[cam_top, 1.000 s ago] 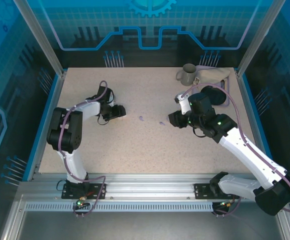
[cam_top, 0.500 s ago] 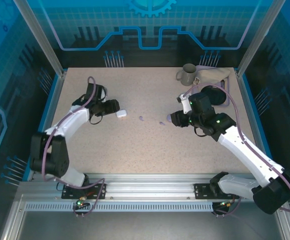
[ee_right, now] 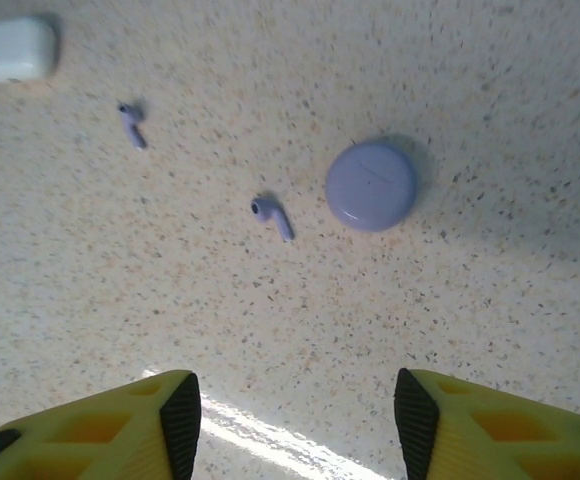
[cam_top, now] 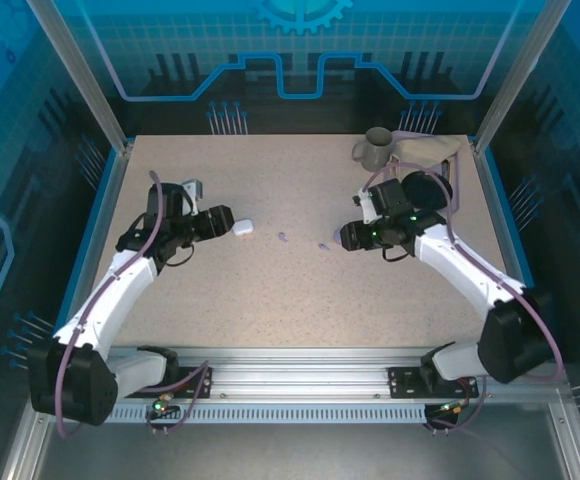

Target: Insert the wireless bluetooth earbuds into the charging case

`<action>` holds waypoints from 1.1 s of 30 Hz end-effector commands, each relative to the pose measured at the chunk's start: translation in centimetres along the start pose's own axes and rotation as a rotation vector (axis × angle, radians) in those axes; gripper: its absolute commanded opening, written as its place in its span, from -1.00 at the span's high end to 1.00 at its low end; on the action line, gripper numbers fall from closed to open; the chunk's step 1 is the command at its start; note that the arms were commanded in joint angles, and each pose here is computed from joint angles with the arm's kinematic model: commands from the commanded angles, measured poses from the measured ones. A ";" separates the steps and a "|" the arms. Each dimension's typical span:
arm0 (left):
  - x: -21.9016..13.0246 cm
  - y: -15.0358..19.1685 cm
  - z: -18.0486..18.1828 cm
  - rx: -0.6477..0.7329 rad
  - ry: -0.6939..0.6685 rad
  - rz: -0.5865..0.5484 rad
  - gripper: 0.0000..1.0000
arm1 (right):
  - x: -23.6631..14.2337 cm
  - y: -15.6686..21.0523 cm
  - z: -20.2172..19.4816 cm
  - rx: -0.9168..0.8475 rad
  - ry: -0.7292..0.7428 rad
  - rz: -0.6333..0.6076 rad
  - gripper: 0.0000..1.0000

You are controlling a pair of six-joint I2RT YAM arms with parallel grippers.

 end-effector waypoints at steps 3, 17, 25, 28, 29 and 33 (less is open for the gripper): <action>-0.2 2.5 -3.8 0.051 0.116 0.122 -0.51 | 2.7 -0.6 -0.8 0.067 0.032 0.075 -0.20; -1.4 6.2 -6.4 0.123 0.120 0.195 -0.52 | 9.4 -2.4 -1.9 0.060 0.169 0.211 -0.36; -1.7 7.1 -5.7 0.120 0.103 0.205 -0.55 | 11.5 -2.8 -2.3 0.010 0.272 0.265 -0.40; -1.6 7.2 -5.7 0.120 0.105 0.208 -0.55 | 12.3 -2.8 -2.2 -0.003 0.285 0.286 -0.40; -1.6 7.2 -5.7 0.118 0.105 0.211 -0.54 | 12.5 -2.9 -2.1 -0.006 0.287 0.290 -0.40; -1.6 7.4 -5.6 0.119 0.099 0.215 -0.55 | 13.3 -2.7 -2.0 -0.011 0.292 0.310 -0.40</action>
Point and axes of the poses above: each hand's point on the last joint's axis, 136 mm out from that joint toward the fingers, its own x axis out along the fingers, its own z axis along the line the jaws close on, y = z × x, the point moved 3 cm from there along -x, back along the fingers, and after that the axes turned 6 degrees about x, right-handed, at the moved point
